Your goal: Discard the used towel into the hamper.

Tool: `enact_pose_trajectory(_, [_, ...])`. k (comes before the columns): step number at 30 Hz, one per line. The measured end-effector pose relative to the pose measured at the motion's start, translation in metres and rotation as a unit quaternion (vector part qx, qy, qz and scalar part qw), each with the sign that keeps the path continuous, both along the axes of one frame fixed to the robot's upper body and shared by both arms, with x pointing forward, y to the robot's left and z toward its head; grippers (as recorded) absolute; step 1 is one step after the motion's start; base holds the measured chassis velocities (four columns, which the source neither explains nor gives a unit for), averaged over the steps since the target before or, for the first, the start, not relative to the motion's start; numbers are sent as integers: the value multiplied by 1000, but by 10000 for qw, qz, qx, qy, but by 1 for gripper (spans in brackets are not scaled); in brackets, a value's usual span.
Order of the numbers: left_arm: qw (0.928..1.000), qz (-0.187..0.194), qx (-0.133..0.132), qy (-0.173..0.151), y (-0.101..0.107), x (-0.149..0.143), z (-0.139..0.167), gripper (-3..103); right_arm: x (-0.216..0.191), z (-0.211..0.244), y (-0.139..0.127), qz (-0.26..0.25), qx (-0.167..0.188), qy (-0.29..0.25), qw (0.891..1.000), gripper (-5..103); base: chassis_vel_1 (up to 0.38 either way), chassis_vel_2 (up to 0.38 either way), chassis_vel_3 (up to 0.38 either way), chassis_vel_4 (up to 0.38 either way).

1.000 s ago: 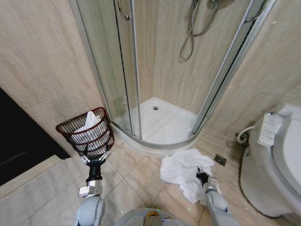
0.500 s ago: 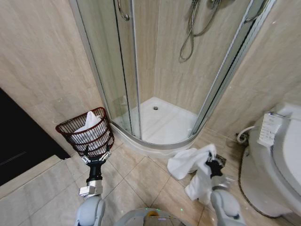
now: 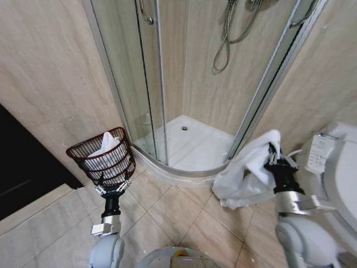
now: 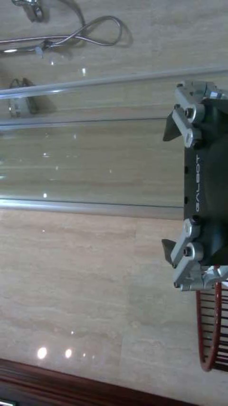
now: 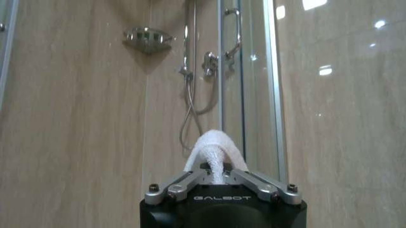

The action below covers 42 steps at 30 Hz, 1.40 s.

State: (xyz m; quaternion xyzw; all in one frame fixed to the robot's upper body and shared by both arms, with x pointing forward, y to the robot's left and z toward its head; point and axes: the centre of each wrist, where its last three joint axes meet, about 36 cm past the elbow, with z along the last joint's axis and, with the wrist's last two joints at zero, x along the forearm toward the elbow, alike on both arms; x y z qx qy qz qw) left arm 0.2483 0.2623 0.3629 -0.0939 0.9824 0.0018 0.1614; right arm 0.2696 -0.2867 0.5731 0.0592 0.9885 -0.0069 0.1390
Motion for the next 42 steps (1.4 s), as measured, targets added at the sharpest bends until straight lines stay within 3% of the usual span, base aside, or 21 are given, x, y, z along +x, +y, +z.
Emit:
enact_pose_trajectory(7, [10000,-12,-38,-45,2,2,0,100,-3,10,-18,-89,-142,202,9997,2,0,0,0,0])
enact_pose_trajectory(13, [10000,-22,-48,-59,1,3,1,100,-6,1,-16,-158,-119,350,9992,2,0,0,0,0])
enact_pose_trajectory(19, [10000,-20,-51,-23,1,4,-3,100,-23,-28,-3,-165,164,785,9966,2,0,0,0,0])
enact_pose_trajectory(26, [10000,-46,-77,-35,-1,10,-1,100,-13,-15,-11,-243,-219,467,9984,2,0,0,0,0])
enact_pose_trajectory(42, [9997,-200,-59,82,-1,12,-3,100,-15,-21,-7,-108,-138,469,9987,2,0,0,0,0])
